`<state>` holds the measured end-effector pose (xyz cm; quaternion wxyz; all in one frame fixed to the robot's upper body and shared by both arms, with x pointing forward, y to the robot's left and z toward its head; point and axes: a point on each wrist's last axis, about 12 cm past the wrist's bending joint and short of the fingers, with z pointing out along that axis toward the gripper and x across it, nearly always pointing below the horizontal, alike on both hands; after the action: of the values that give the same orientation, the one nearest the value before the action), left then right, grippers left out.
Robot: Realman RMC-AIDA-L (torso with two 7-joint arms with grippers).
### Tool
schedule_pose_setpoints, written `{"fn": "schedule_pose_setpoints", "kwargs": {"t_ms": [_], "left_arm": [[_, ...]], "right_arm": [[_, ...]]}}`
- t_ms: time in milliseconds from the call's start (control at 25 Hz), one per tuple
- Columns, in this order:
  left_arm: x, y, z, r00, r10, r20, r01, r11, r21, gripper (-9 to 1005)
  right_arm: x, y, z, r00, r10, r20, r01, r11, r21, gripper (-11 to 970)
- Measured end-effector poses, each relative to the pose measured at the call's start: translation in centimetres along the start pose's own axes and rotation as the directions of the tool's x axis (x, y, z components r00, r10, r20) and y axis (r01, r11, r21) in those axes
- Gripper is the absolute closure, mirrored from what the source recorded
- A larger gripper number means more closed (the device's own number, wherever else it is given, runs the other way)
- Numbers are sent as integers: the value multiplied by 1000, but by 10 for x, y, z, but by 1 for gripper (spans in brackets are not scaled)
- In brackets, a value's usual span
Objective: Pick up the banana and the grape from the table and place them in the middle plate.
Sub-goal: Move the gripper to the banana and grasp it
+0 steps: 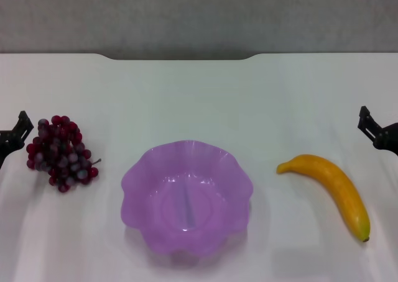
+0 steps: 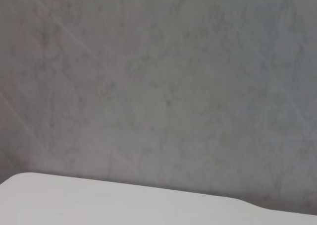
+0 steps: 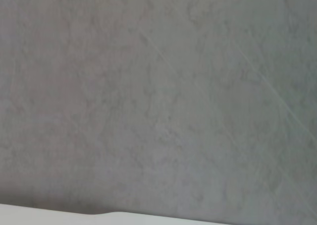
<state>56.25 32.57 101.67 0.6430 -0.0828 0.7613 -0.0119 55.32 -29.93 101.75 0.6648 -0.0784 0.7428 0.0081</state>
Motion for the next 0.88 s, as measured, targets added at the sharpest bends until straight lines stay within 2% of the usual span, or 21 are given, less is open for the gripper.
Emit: {"fn": "schedule_pose_setpoints", "kwargs": {"t_ms": [280,880], "left_arm": [[2,2,-2,1000,2,-5,-2,1000,-5,116],[1,0,-1,1000,6,-5,-6,1000,2,116]], "right_arm": [[2,3,5,999,3,-46,-3,1000,-9,79],[3,3,5,999,-1,-44,0,1000,-6,79]]}}
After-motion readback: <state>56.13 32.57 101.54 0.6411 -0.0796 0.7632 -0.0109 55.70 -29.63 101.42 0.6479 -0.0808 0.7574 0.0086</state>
